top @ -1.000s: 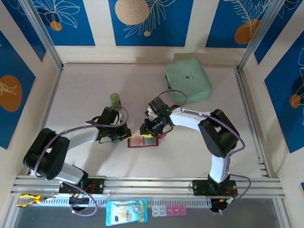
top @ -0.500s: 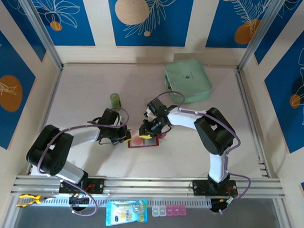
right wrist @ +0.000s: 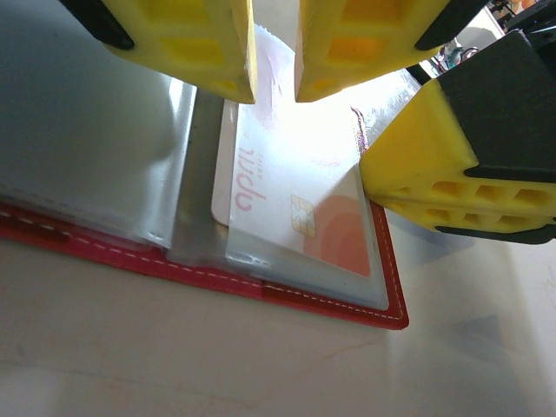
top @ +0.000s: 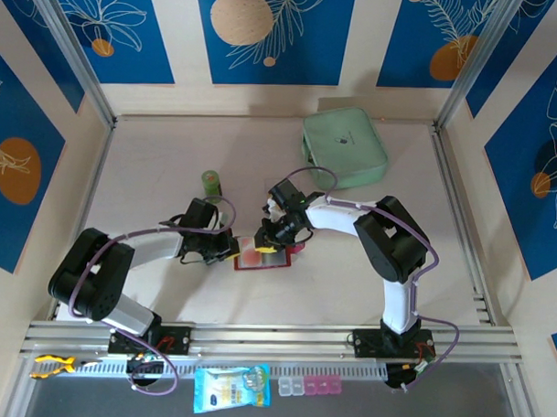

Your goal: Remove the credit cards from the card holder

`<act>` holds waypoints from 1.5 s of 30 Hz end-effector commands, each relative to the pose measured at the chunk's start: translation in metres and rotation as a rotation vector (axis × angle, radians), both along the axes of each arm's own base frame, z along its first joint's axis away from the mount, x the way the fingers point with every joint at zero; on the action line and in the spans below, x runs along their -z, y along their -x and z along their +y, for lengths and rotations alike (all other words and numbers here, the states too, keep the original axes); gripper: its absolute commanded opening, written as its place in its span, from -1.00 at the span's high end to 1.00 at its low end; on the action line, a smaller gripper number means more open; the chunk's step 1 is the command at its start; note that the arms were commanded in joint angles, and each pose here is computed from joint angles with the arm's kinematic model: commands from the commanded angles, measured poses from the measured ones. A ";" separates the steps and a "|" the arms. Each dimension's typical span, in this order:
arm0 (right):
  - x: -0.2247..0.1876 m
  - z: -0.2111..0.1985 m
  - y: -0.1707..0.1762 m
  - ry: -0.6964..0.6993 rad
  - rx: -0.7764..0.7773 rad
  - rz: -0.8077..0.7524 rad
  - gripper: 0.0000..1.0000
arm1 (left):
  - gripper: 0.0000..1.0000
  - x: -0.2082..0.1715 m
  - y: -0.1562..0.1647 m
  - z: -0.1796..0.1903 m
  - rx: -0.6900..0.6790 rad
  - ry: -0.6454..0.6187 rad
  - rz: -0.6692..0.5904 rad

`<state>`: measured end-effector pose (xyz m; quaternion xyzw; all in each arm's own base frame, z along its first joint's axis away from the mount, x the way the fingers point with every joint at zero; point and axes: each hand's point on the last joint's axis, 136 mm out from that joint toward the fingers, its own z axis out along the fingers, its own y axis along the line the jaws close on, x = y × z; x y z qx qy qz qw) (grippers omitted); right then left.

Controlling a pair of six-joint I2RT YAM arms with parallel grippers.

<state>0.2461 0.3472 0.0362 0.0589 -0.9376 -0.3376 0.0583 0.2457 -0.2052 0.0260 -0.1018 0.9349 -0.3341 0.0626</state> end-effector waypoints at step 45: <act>-0.014 0.004 0.000 -0.018 -0.025 -0.040 0.56 | 1.00 -0.017 -0.005 -0.024 0.049 0.093 -0.001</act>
